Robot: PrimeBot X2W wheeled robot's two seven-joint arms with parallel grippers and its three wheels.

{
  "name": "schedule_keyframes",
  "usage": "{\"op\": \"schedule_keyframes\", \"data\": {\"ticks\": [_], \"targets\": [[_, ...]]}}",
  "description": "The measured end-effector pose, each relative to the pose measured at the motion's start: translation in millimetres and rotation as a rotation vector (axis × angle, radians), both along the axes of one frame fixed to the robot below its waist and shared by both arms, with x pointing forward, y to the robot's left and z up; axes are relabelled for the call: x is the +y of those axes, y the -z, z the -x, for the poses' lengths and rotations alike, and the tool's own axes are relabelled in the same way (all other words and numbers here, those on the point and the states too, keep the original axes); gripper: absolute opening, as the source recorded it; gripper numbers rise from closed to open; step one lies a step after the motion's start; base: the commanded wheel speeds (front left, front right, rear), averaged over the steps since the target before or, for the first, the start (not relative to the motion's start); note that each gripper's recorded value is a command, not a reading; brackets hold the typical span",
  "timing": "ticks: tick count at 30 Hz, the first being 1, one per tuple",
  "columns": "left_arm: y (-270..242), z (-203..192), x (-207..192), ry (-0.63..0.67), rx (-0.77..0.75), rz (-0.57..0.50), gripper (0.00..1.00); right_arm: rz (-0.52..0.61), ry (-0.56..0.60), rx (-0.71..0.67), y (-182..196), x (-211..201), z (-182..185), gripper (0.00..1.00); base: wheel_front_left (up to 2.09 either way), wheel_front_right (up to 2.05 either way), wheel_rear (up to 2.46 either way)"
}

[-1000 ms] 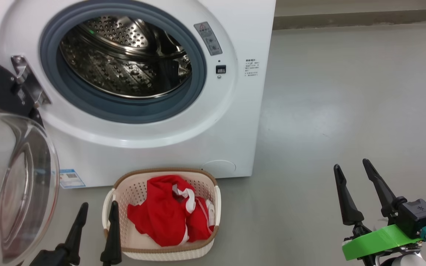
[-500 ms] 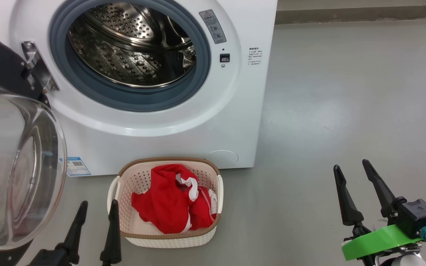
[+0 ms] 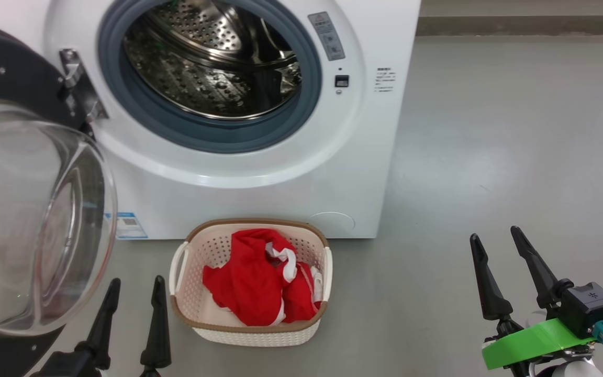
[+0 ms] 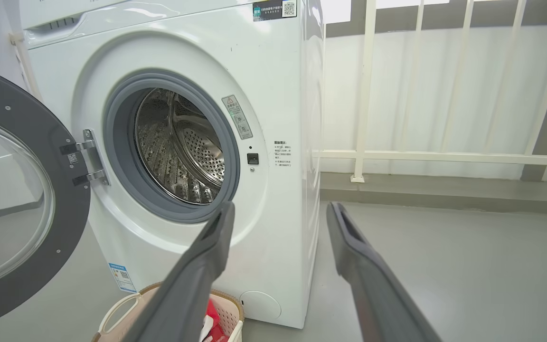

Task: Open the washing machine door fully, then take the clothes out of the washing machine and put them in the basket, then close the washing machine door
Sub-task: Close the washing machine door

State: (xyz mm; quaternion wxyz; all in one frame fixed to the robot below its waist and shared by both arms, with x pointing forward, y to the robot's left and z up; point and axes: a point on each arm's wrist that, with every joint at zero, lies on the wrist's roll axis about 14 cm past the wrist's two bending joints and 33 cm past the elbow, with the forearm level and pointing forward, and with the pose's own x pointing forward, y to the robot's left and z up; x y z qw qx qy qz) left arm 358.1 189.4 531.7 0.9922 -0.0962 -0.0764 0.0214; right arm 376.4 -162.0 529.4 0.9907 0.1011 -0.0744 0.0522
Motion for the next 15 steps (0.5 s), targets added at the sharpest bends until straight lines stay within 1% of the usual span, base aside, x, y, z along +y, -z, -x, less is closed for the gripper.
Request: {"op": "schedule_keyframes", "data": {"ticks": [6, 15], "targets": [[-10.5, 8.5, 16.8, -0.064, -0.023, -0.002, 1.00, 0.000, -0.056, 0.000, 0.0, 19.2, -7.2, 1.00, 0.00, 0.00, 0.00], [-16.8, 35.6, 51.6, -0.190, -0.019, -0.010, 1.00, 0.002, -0.200, -0.001, -0.4, 69.1, -17.3, 1.00, 0.00, 0.00, 0.00]]}}
